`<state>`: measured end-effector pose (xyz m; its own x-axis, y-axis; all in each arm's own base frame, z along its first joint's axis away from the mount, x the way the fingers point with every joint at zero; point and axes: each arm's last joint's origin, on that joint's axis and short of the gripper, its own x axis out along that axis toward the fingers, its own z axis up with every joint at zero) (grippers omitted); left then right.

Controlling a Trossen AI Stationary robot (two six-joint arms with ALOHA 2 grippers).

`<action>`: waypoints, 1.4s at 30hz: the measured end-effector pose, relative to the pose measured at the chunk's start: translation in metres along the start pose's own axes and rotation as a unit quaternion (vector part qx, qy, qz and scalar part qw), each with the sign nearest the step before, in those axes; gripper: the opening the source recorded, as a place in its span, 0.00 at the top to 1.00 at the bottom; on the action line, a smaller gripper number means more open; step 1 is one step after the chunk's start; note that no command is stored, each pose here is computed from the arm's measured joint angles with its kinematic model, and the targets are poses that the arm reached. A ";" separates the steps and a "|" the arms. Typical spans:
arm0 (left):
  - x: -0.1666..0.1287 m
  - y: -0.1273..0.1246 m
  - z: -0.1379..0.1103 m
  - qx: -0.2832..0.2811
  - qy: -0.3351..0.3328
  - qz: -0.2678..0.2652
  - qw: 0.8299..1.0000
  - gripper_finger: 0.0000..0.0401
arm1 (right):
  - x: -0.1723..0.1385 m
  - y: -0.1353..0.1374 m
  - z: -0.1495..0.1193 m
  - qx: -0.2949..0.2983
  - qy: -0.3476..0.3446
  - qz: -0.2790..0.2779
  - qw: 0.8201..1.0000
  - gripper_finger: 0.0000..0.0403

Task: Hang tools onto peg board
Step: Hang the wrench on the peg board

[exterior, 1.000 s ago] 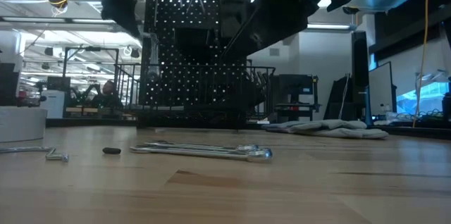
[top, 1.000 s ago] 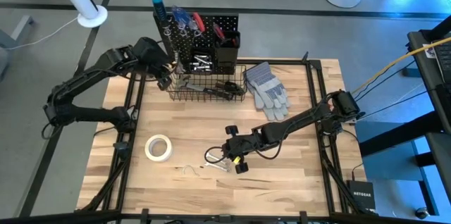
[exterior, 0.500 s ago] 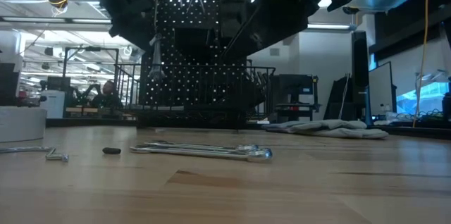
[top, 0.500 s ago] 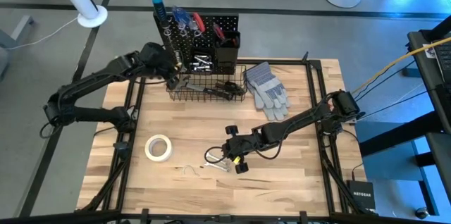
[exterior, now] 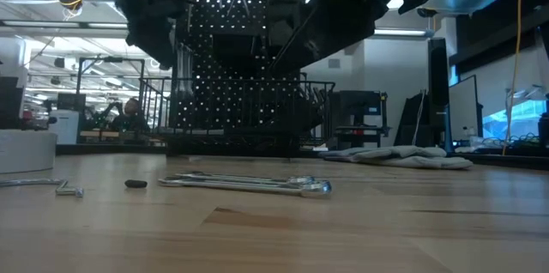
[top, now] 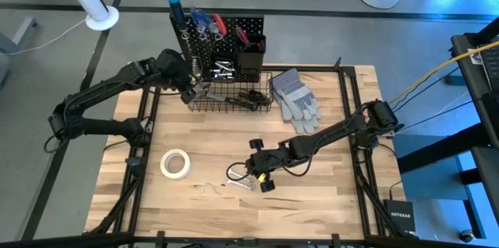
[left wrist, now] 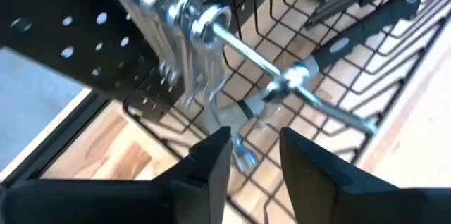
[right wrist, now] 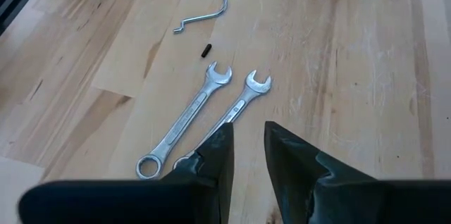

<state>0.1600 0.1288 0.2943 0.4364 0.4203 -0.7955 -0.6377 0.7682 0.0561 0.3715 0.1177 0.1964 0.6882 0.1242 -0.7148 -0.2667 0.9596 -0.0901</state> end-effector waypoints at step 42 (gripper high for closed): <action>0.016 -0.277 -0.111 0.225 -0.075 -0.309 0.921 0.68 | -0.010 0.070 -0.007 0.042 0.016 0.019 0.999 0.79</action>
<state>0.2734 -0.1305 0.1993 0.7324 -0.1289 -0.6686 0.0756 0.9912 -0.1082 0.3414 0.1818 0.1922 0.6573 0.1534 -0.7378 -0.2334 0.9724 -0.0057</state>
